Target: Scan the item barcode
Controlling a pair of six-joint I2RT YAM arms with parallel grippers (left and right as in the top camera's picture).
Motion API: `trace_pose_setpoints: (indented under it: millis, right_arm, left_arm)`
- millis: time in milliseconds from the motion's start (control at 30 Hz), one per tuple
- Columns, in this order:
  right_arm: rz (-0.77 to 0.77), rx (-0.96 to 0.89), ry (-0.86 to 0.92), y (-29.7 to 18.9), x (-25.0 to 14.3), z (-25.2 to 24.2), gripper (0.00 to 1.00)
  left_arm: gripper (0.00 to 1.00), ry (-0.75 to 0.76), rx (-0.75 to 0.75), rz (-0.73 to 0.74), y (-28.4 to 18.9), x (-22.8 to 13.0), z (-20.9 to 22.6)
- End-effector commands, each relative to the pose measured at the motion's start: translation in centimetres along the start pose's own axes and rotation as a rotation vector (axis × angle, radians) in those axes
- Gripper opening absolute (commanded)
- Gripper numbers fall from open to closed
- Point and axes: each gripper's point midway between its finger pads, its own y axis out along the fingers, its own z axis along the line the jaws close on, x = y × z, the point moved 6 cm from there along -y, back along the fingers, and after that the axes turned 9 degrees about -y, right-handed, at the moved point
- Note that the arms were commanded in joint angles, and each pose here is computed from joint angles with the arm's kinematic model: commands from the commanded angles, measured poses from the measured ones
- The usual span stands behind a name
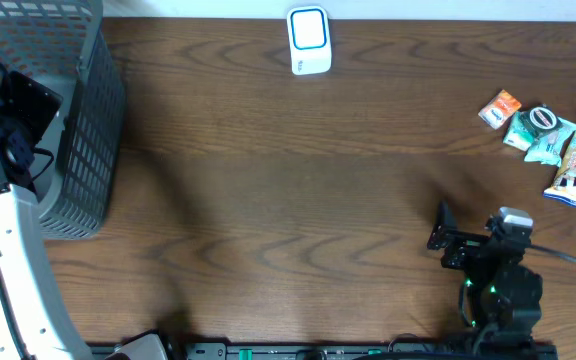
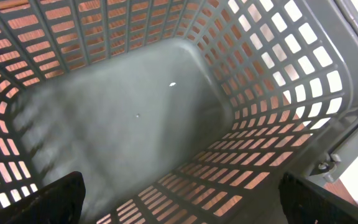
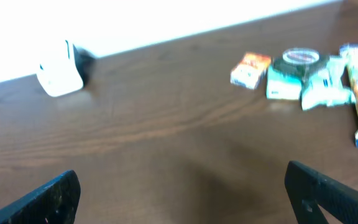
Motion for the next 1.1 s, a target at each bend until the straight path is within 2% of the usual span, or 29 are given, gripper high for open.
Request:
trace_pose_setpoints:
  millis: [0, 200, 533, 800, 1067]
  right_arm:
    - [-0.044, 0.011, -0.042, 0.2, -0.5, 0.1, 0.99]
    - [-0.17, 0.082, -0.134, 0.9, -0.7, 1.0, 0.99]
    - [-0.261, 0.078, -0.132, 1.2, -0.9, 1.0, 0.99]
    - [-0.199, 0.084, -0.138, 1.2, -2.1, 1.0, 0.99]
    - [-0.2, 0.083, -0.138, 1.2, -2.1, 1.0, 0.99]
  left_arm:
    - [0.98, -0.007, 0.005, -0.012, -0.1, 0.3, 0.1]
    - [0.98, -0.007, 0.005, -0.012, -0.1, 0.3, 0.1]
    - [0.98, -0.007, 0.005, -0.012, -0.1, 0.3, 0.1]
    - [0.97, -0.007, 0.005, -0.012, -0.1, 0.3, 0.1]
    - [0.98, -0.007, 0.005, -0.012, -0.1, 0.3, 0.1]
